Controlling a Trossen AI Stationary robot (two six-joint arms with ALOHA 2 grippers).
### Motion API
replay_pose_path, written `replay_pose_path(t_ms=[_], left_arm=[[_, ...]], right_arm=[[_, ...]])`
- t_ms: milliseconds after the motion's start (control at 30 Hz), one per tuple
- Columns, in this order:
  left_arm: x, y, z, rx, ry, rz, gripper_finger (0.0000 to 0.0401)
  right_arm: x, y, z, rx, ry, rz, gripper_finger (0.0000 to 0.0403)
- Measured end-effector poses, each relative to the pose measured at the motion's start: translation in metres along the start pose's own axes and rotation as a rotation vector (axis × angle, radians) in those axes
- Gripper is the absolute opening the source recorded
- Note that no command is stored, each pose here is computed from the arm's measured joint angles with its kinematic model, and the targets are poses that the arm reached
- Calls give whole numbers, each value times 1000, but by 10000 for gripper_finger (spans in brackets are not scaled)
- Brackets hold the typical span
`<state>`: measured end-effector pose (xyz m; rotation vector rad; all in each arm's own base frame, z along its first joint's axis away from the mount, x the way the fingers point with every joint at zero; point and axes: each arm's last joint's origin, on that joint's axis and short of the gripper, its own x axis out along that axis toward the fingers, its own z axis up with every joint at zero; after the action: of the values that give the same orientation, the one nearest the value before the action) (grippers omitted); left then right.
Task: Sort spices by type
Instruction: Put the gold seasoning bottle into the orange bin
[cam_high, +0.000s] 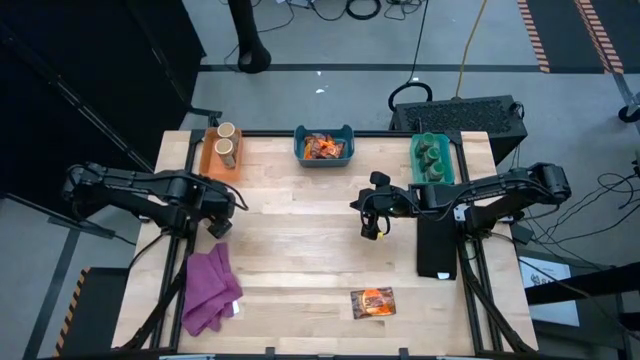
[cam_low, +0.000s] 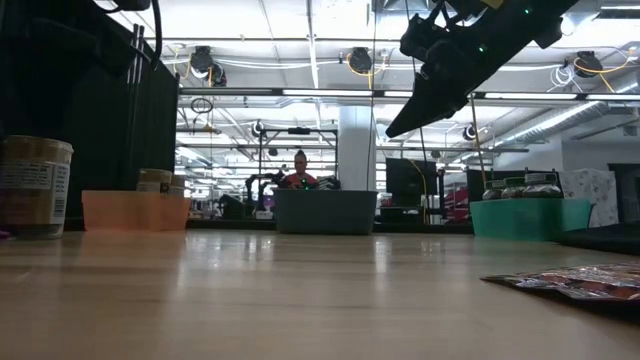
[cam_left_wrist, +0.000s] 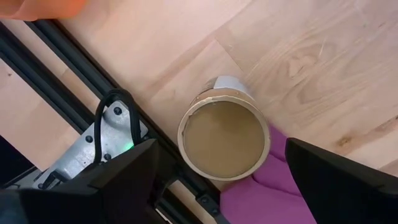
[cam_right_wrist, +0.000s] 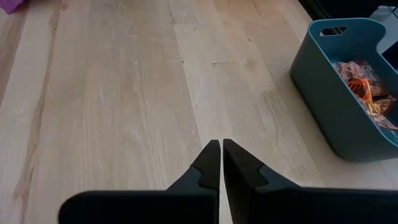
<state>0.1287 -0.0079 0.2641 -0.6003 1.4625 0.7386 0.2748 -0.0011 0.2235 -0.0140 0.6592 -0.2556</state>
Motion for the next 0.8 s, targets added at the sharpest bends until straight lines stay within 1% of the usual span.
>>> replay_pose_path(t_ms=[400, 533, 633, 733, 800], left_arm=[[0, 0, 1, -27, -10, -2, 354], [13, -2, 0, -47, 10, -6, 354], [25, -1, -2, -48, 33, 21, 354], [23, -3, 0, -47, -9, 12, 352], [24, -1, 0, -46, -10, 32, 352]], right_arm=[[0, 0, 0, 0, 0, 0, 0], [0, 0, 0, 0, 1, 1, 0], [0, 0, 0, -1, 2, 1, 0], [0, 0, 0, -1, 2, 2, 0], [0, 0, 0, -1, 3, 1, 0]])
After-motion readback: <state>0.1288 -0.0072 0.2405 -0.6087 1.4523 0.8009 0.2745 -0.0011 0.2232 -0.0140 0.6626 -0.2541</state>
